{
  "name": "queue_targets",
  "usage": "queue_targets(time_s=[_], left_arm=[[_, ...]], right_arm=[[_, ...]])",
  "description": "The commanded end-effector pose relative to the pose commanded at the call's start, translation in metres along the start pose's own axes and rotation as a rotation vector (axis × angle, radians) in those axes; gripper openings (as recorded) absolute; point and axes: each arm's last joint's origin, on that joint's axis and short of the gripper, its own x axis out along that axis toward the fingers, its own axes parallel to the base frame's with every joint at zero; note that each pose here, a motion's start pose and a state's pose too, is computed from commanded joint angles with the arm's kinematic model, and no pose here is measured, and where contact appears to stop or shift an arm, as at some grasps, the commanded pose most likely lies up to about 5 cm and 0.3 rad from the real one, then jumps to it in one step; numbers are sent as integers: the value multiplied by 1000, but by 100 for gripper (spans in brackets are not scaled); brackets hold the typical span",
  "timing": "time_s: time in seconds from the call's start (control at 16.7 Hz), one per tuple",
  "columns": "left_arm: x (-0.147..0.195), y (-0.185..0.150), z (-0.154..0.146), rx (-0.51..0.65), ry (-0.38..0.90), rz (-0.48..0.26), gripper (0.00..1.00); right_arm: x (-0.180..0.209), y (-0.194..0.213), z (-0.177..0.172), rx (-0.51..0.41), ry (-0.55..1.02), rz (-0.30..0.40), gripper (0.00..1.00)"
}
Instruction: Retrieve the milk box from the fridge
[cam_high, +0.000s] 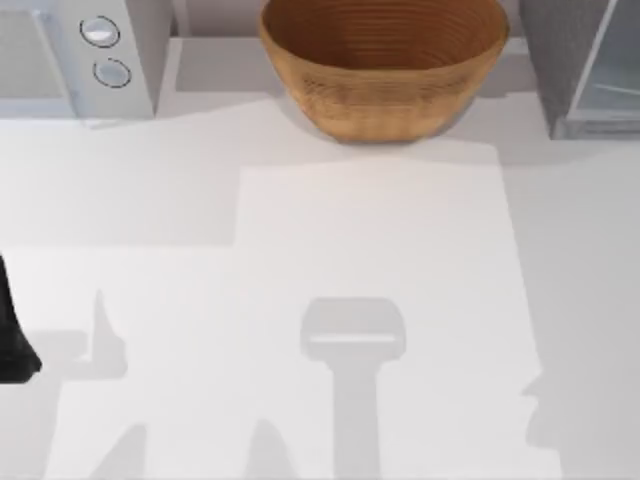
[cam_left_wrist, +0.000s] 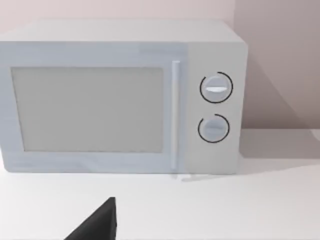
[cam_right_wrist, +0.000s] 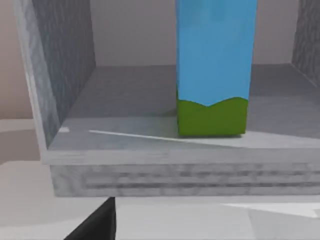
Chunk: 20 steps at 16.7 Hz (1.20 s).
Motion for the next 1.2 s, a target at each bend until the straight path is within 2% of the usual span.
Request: queue_targets(time_s=[0.3,0.78,0.96,1.2], left_arm=[[0,0,0,0,0,0,100],[0,0,0,0,0,0,100],[0,0,0,0,0,0,100],[0,0,0,0,0,0,100]], right_arm=[[5,-17,-15,-15,-32,2,100],[9,-18,-17,-13,-28,5,100],[34,-24,-19,-9,-19,4,100],[102,-33,-15,-19,-35,-1,100]])
